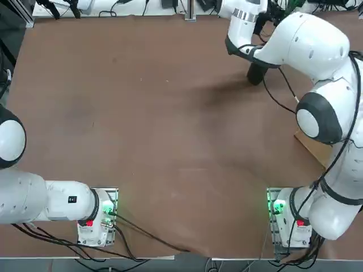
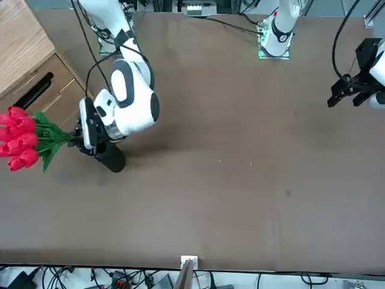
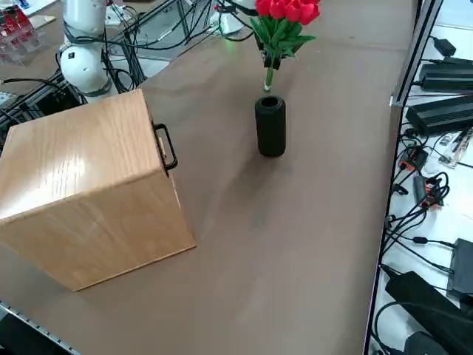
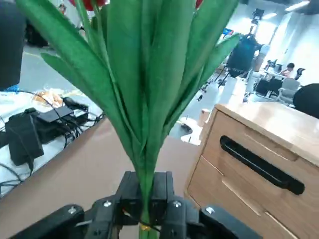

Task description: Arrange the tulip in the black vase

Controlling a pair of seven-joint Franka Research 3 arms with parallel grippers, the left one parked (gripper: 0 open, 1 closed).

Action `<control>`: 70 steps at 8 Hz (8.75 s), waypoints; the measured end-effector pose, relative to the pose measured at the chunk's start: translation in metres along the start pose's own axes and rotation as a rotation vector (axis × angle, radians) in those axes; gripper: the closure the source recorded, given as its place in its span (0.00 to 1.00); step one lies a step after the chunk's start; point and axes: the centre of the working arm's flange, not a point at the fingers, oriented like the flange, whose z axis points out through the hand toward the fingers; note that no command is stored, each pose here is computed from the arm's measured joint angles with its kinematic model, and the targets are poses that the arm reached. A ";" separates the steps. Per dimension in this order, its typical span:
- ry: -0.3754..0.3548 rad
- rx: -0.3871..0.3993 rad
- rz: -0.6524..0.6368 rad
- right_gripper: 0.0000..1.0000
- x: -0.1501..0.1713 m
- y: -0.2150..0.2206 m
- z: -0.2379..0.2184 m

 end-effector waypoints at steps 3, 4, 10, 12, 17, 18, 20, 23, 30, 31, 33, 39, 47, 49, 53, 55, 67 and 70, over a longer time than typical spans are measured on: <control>0.036 0.004 0.071 0.90 -0.004 0.001 -0.010; 0.036 0.005 0.104 0.90 -0.004 0.001 -0.010; 0.122 0.014 0.191 0.90 -0.037 -0.022 -0.002; 0.123 0.013 0.193 0.90 -0.040 -0.023 -0.003; 0.140 -0.048 0.168 0.90 -0.034 -0.014 -0.005; 0.139 -0.051 0.169 0.90 -0.032 -0.014 -0.005; 0.122 -0.058 0.171 0.90 -0.035 -0.013 -0.005; 0.104 -0.072 0.174 0.90 -0.047 -0.013 -0.003; 0.132 -0.078 0.155 0.90 -0.102 -0.024 0.010; 0.135 -0.074 0.147 0.90 -0.111 -0.026 0.011; 0.146 -0.071 0.126 0.90 -0.130 -0.028 0.016; 0.134 -0.041 0.109 0.37 -0.146 -0.028 0.007; -0.155 0.057 0.086 0.00 -0.081 -0.006 -0.131; -0.251 0.095 -0.062 0.00 -0.064 0.003 -0.157; -0.412 0.237 -0.419 0.00 0.015 0.021 -0.179; -0.485 0.309 -0.556 0.00 0.068 0.024 -0.160; -0.808 0.701 -1.012 0.00 0.213 0.001 0.079; -0.842 0.793 -1.086 0.00 0.226 0.010 0.133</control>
